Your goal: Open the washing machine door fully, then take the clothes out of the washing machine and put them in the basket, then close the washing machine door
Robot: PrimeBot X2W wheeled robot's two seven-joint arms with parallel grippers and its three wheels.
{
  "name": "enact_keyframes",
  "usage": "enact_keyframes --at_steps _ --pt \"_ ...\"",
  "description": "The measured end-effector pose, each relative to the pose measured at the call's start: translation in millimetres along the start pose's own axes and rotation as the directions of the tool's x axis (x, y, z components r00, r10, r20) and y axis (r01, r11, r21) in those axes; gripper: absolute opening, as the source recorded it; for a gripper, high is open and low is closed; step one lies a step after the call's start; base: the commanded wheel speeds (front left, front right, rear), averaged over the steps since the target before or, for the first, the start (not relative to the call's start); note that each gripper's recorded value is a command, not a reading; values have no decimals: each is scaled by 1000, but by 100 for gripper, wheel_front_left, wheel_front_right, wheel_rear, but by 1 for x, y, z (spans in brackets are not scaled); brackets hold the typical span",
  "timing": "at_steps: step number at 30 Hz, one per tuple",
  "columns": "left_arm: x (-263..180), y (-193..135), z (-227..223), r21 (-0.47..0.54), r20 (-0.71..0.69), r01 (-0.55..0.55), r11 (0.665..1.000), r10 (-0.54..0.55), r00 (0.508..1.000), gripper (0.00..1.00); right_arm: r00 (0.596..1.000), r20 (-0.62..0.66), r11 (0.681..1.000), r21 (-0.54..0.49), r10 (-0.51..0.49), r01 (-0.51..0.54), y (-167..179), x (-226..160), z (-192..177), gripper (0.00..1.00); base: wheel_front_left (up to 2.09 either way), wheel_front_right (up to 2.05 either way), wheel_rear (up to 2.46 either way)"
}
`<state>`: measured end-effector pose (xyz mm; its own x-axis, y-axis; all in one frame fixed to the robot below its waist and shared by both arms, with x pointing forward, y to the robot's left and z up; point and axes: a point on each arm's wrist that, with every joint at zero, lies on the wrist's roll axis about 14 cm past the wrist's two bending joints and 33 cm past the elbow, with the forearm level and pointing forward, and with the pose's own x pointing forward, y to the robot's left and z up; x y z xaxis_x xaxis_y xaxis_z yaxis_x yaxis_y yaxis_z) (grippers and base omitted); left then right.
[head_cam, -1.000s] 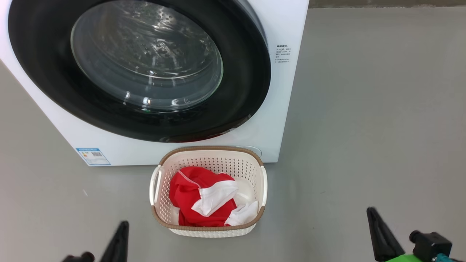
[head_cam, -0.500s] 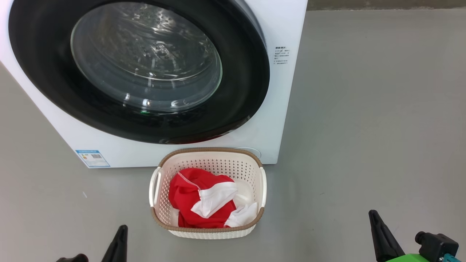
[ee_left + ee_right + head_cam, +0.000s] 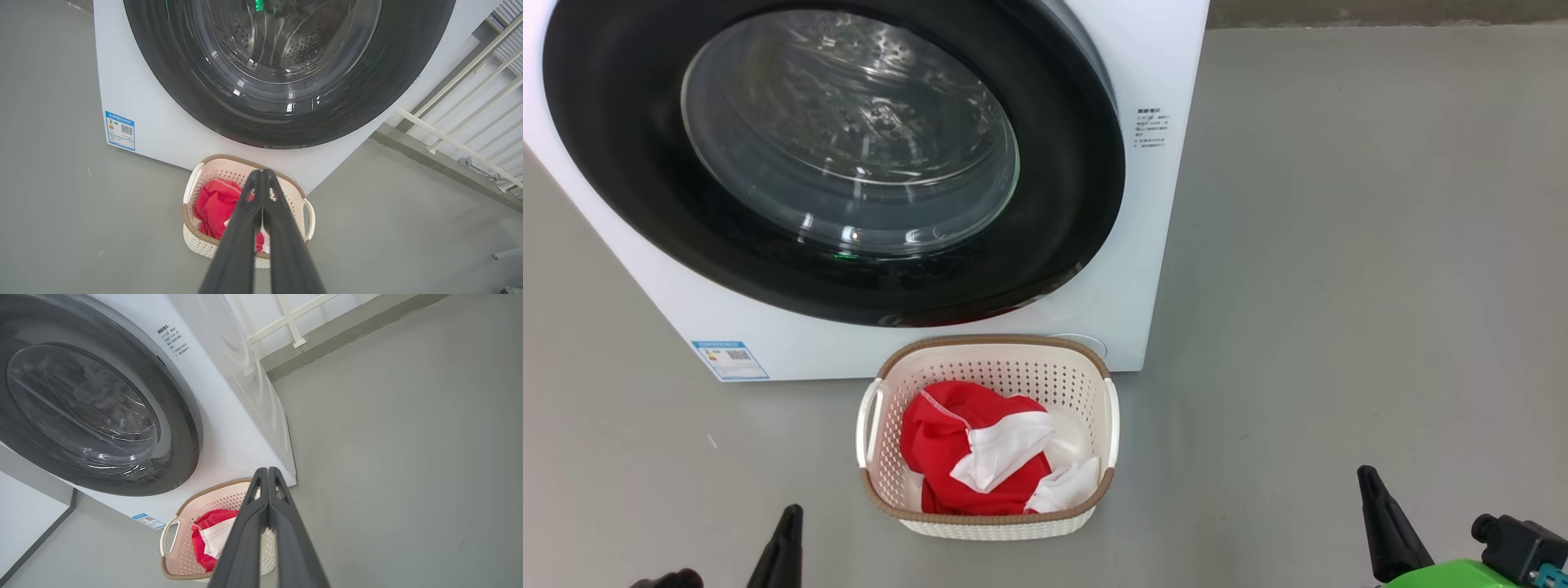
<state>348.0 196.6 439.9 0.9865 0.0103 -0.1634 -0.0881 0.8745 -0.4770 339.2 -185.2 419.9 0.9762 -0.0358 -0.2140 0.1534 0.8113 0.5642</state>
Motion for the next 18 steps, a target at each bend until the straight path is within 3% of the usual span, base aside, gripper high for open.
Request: enact_keyframes --at_steps 18 --pt "4 -1 3 -203 -4 -18 979 17 1000 0 1000 14 983 184 -11 8 1 5 10 0 0 0 0"
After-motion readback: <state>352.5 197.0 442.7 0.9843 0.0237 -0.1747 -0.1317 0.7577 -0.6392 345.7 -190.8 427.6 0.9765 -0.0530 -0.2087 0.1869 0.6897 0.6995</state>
